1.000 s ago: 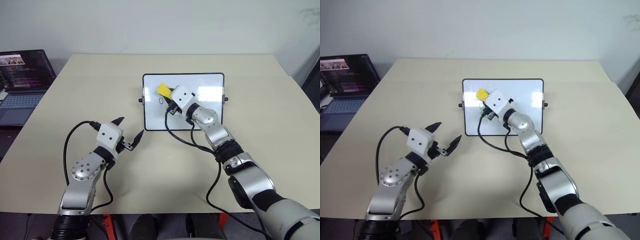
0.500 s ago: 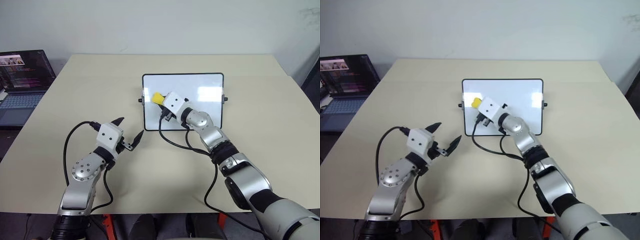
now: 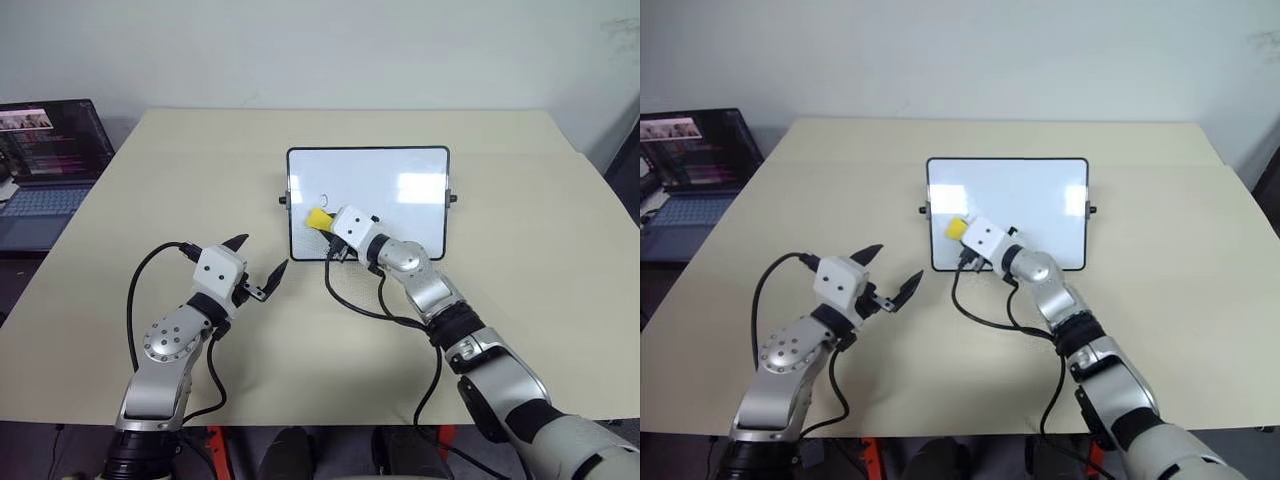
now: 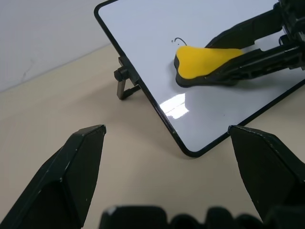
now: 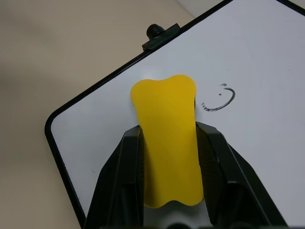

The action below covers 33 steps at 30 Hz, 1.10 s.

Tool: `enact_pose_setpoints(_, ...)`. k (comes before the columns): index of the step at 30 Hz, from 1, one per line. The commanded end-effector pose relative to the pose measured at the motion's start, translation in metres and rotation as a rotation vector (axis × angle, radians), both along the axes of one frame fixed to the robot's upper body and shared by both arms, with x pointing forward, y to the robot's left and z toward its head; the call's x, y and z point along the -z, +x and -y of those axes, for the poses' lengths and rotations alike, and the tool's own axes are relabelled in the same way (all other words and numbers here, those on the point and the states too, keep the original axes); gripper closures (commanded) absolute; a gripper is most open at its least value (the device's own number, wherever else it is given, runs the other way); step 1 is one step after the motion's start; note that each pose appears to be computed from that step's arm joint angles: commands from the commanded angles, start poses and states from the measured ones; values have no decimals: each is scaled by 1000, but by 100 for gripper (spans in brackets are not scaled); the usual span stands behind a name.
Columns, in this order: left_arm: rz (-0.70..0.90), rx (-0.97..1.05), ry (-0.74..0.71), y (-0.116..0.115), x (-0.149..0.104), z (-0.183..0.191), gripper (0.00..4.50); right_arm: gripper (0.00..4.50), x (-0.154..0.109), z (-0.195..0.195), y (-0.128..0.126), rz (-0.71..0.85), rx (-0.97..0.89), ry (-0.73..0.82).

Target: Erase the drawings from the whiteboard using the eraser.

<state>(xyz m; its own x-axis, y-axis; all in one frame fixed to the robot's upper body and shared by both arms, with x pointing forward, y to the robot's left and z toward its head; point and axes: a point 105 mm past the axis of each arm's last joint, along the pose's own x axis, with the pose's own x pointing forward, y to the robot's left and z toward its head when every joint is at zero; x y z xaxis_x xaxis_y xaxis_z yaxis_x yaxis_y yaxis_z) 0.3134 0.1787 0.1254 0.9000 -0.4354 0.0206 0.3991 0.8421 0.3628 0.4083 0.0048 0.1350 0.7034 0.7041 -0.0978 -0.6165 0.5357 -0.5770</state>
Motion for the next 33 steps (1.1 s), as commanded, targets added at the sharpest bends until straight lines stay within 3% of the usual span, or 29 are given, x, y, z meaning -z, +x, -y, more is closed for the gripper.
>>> enact_pose_setpoints(1, 48, 18, 3, 0, -13, 4, 0, 327, -25, 14, 15, 51, 67, 52)
enact_pose_setpoints(11, 50, 11, 7, 1, -14, 2, 0, 327, -53, 10, -10, 87, 3, 122)
enact_pose_setpoints(21, 52, 21, 5, 4, -14, 4, 0, 327, -81, 24, 18, 147, 118, 149)
enact_pose_setpoints(27, 54, 28, 7, 5, -15, 6, 0, 327, -57, 17, 31, 108, 143, 111)
enact_pose_setpoints(33, 55, 19, 10, 2, -16, 3, 0, 327, -35, 11, 26, 73, 109, 88)
